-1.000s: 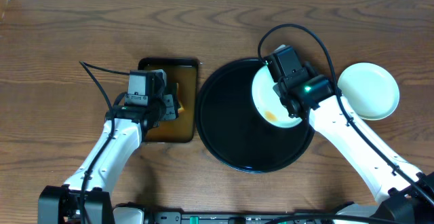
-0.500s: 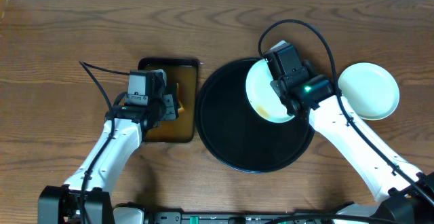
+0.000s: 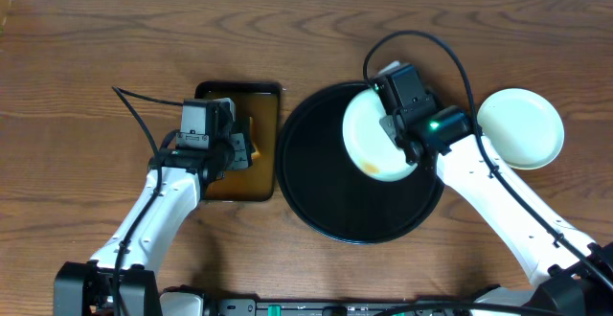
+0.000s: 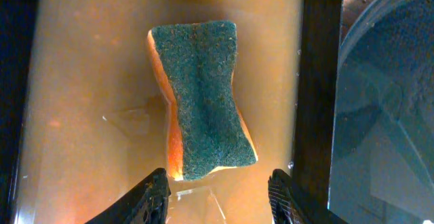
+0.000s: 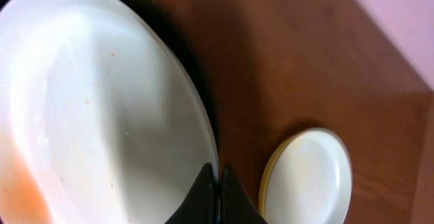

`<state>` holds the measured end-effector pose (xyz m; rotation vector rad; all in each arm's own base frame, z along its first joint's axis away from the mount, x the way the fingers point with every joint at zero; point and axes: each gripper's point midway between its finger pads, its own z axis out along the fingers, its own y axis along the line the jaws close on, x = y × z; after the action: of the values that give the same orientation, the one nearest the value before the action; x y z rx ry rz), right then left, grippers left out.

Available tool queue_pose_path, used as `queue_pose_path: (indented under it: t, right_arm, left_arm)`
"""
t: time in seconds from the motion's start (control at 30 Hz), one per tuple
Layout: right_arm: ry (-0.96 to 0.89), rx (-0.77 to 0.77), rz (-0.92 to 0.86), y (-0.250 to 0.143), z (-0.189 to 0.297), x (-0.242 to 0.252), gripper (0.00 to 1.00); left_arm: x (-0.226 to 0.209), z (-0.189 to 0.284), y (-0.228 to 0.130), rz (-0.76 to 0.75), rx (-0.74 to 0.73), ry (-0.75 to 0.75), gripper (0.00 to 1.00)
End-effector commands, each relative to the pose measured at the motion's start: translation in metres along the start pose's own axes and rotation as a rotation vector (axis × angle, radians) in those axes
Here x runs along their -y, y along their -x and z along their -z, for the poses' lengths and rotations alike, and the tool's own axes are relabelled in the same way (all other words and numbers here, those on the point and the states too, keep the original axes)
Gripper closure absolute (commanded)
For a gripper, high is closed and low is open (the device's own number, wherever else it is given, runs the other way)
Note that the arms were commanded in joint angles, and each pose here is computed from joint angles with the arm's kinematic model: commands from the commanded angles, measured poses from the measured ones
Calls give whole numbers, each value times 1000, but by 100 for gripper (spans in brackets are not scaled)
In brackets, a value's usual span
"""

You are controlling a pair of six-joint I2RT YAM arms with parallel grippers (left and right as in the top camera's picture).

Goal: Clean dirty plates on tray and stack at the side

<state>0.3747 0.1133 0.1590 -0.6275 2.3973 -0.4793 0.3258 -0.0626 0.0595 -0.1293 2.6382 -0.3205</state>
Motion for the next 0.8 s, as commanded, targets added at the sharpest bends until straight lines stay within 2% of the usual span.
queue_pose_path:
  t: [0.0, 0.13, 0.33, 0.43, 0.6, 0.77]
  right_arm:
    - [-84, 52, -94, 12, 7, 20, 99]
    - [-62, 50, -106, 11, 6, 16, 99]
    - [27, -60, -33, -17, 6, -2, 99]
    - [-23, -62, -39, -17, 6, 7, 99]
    - [-200, 23, -190, 2, 9, 39, 99]
    - [-41, 40, -178, 8, 6, 12, 99]
  left_arm:
    - [-2, -2, -5, 11, -15, 1, 51]
    - [-2, -2, -5, 11, -15, 1, 51]
    - [-2, -2, -5, 11, -15, 1, 51]
    - [-2, -2, -5, 11, -15, 1, 51]
    - [-2, -2, -5, 11, -15, 1, 51]
    - [-2, -2, -4, 11, -15, 1, 51]
